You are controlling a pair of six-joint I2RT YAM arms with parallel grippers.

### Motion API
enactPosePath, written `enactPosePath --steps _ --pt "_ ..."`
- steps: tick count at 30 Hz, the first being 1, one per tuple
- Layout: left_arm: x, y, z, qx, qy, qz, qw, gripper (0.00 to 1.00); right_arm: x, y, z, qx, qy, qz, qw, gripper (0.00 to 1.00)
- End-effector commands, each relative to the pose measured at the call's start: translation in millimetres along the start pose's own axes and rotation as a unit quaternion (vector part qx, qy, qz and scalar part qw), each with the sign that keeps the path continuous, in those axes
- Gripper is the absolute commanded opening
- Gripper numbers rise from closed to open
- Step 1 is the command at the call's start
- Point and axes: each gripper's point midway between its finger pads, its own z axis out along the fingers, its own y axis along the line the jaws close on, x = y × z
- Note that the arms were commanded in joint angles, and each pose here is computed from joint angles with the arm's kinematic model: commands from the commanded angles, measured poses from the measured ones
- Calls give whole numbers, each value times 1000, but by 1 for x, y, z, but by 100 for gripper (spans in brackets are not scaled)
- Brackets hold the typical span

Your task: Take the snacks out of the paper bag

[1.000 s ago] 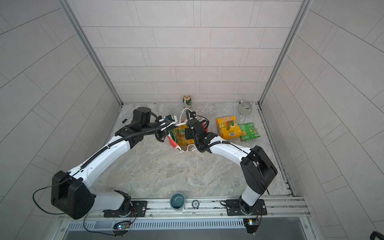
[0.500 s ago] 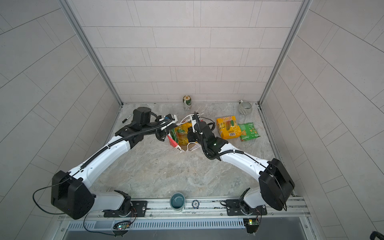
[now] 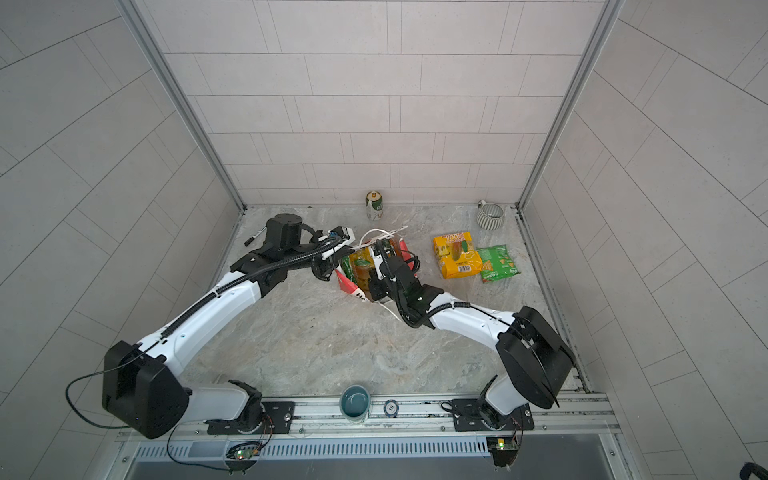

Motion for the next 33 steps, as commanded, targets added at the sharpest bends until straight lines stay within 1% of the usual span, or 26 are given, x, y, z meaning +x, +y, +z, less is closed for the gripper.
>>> enactPosePath --steps 1,2,5,7,8,9,13,14,16,19,24,27,30,33 --pt "-24 2 -6 0 -35 23 999 0 -3 -8 5 29 9 3 1000 16" --pt "-24 1 -7 1 -38 27 999 0 -2 -13 6 42 12 7 999 19" --pt "-23 -1 -7 0 -41 31 999 0 -5 -24 9 67 15 12 998 24" --pt "-23 -2 -7 1 -40 34 999 0 -11 -33 9 94 16 16 995 33" --pt "-23 -1 -7 1 -40 36 999 0 -14 -37 9 104 18 17 994 42" --pt "-23 -2 -7 1 -41 36 999 0 -17 -38 10 109 19 18 994 45" --pt "-21 -2 -5 4 -39 35 999 0 -27 -38 12 114 16 24 993 48" --pt "-20 -2 -4 4 -38 37 999 0 -29 -38 12 115 14 26 993 50" --pt "-19 -2 -4 3 -36 37 999 0 -29 -41 13 124 14 28 992 53" --pt "-20 -2 -5 4 -38 38 999 0 -22 -46 19 142 26 25 989 55" --pt "-20 -3 -3 7 -39 37 999 0 -10 -47 31 144 40 27 988 55" --pt "-21 -4 -3 9 -40 38 998 0 -5 -46 37 139 39 30 989 52" --pt "-21 -3 -3 10 -41 38 998 0 -2 -45 42 136 39 32 989 41" --pt "-20 -4 -3 9 -40 37 998 0 -3 -43 44 129 36 32 990 26"
